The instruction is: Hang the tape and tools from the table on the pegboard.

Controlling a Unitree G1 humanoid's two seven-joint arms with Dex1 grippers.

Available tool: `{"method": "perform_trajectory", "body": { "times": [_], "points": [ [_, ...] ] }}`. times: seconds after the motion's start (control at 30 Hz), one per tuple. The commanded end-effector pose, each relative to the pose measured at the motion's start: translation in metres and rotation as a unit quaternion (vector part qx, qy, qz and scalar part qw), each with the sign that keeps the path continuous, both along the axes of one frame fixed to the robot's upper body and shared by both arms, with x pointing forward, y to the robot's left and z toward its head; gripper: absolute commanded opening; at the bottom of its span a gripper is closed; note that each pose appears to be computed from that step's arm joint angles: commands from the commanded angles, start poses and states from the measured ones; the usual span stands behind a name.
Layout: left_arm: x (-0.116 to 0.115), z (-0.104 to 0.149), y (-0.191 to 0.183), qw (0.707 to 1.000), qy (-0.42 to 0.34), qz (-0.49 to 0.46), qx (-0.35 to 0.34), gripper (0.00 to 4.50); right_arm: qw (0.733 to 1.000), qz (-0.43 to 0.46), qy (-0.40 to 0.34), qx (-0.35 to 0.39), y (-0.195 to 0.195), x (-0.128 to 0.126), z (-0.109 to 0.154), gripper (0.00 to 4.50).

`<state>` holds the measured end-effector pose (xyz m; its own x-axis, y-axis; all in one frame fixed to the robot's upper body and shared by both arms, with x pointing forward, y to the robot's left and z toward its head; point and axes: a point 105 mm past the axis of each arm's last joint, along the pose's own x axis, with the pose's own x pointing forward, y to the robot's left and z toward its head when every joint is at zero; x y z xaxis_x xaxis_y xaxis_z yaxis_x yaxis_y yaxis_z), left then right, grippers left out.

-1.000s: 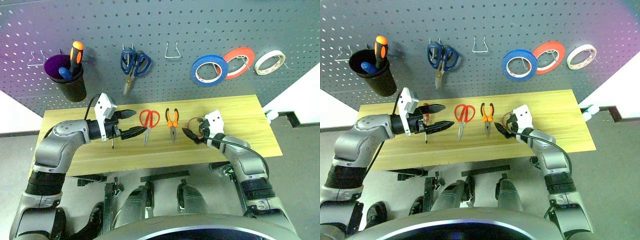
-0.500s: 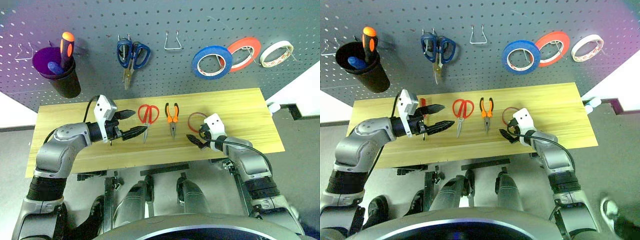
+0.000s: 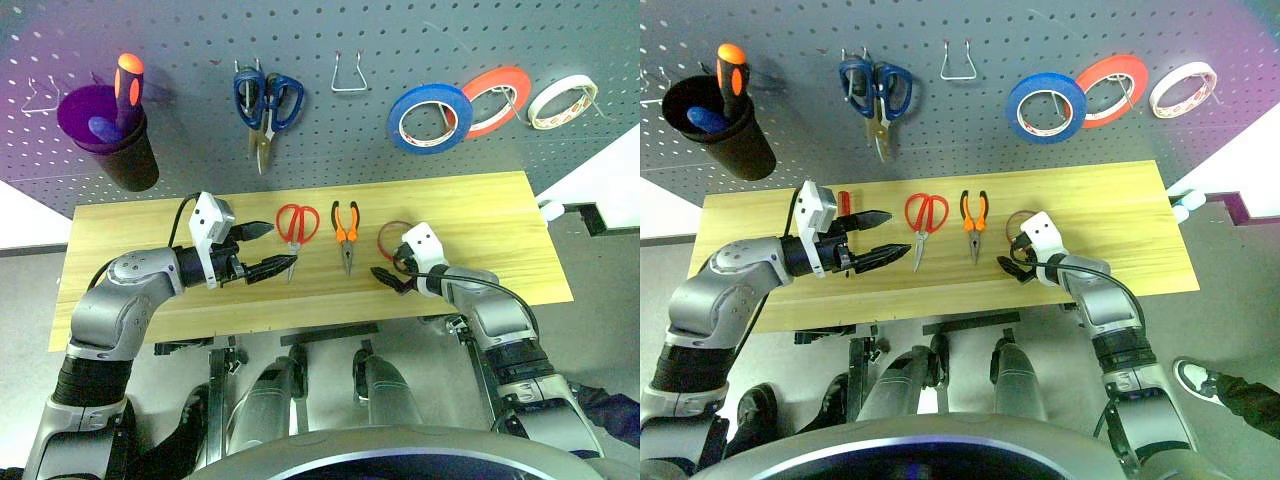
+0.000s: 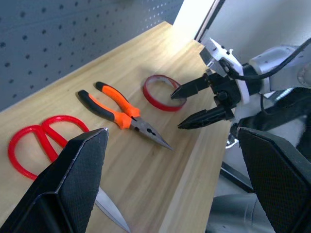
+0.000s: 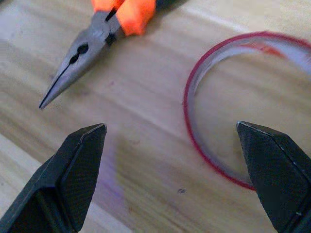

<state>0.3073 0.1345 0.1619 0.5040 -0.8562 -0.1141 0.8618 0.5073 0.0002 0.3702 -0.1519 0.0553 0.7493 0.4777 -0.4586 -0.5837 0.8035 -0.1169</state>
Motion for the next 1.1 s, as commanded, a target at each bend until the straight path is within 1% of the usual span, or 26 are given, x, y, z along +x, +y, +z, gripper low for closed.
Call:
{"method": "perform_trajectory", "body": {
  "times": [0.03, 0.23, 0.33, 0.5, 0.53, 0.57, 0.67, 0.7, 0.73, 0.93, 1.1],
  "points": [
    [-0.005, 0.009, -0.001, 1.000, -0.019, -0.005, -0.004, 4.44, 1.000, 0.002, -0.014, -0.016, -0.004, 0.006, 0.008, 4.50],
    [-0.004, 0.009, -0.001, 1.000, -0.020, -0.003, -0.007, 4.44, 0.999, 0.011, -0.007, -0.031, -0.006, 0.012, 0.006, 4.50],
    [-0.005, 0.009, 0.000, 1.000, -0.021, -0.001, -0.007, 4.50, 1.000, 0.008, -0.002, -0.029, -0.007, 0.013, 0.004, 3.95],
    [-0.003, 0.011, 0.002, 1.000, -0.025, 0.007, -0.006, 4.50, 0.999, 0.020, -0.001, -0.049, -0.007, 0.011, -0.001, 2.31],
    [-0.003, 0.012, 0.002, 1.000, -0.026, 0.008, -0.007, 4.50, 0.999, 0.023, 0.001, -0.049, -0.006, 0.010, -0.001, 2.12],
    [-0.003, 0.012, 0.002, 1.000, -0.026, 0.007, -0.007, 4.50, 0.999, 0.022, -0.002, -0.050, -0.006, 0.011, -0.001, 1.71],
    [-0.002, 0.014, 0.003, 1.000, -0.028, 0.009, -0.008, 4.50, 0.999, 0.027, -0.005, -0.047, -0.004, 0.011, 0.002, 0.80],
    [-0.001, 0.014, 0.003, 1.000, -0.028, 0.010, -0.009, 4.50, 0.999, 0.027, -0.005, -0.047, -0.004, 0.012, 0.002, 0.39],
    [-0.001, 0.014, 0.004, 1.000, -0.028, 0.010, -0.009, 4.50, 0.998, 0.028, -0.005, -0.050, -0.005, 0.011, 0.002, 0.09],
    [0.000, 0.013, 0.004, 1.000, -0.028, 0.010, -0.008, 4.50, 0.998, 0.034, -0.003, -0.052, -0.004, 0.010, 0.000, 0.04],
    [0.000, 0.013, 0.003, 0.999, -0.031, 0.012, -0.013, 4.50, 0.998, 0.043, -0.012, -0.039, -0.002, 0.006, 0.003, 0.04]
  ]
}}
